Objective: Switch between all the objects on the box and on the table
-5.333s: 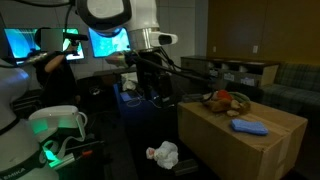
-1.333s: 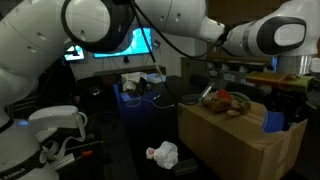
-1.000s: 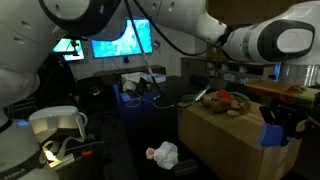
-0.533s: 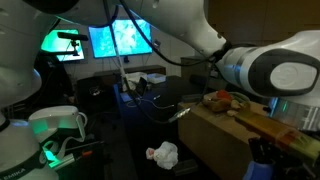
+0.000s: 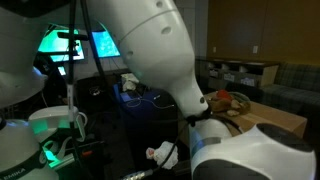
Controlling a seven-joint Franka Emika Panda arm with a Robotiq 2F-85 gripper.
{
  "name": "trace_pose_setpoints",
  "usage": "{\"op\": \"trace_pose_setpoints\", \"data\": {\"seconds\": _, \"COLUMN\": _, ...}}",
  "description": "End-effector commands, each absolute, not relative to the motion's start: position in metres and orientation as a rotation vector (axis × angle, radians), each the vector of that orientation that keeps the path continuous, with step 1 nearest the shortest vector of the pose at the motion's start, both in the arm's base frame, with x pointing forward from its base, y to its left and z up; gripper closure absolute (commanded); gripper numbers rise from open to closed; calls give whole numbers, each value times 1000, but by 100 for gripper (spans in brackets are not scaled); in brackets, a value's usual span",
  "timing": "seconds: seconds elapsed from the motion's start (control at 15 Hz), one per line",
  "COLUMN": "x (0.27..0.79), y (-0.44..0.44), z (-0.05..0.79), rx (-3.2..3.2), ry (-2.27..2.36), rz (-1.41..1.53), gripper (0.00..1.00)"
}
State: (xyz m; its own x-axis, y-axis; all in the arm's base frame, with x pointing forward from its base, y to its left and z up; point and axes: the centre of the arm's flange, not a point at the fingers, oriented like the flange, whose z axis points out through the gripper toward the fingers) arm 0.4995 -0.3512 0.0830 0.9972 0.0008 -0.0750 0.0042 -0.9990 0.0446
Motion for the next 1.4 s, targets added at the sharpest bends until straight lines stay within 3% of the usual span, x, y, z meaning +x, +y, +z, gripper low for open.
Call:
{"op": "trace_pose_setpoints", "data": {"seconds": 0.0, "x": 491, "y": -345, "z": 35, "rx": 3075, "ry": 80, "rz": -19, "gripper": 90}}
{"op": "trace_pose_setpoints", "data": {"seconds": 0.73, "x": 537, "y": -346, "z": 11, "rx": 2974, "ry": 187, "rz": 174, "gripper": 89}}
{"op": "trace_pose_setpoints", "data": {"seconds": 0.8, "x": 538, "y": -347, "z": 11, "rx": 2978, "ry": 199, "rz": 171, "gripper": 82}}
{"op": "trace_pose_setpoints", "data": {"seconds": 0.87, "x": 538, "y": -346, "z": 11, "rx": 2973, "ry": 206, "rz": 168, "gripper": 61}}
{"op": "trace_pose_setpoints", "data": {"seconds": 1.33, "x": 506, "y": -333, "z": 46, "rx": 3010, "ry": 244, "rz": 119, "gripper": 10}}
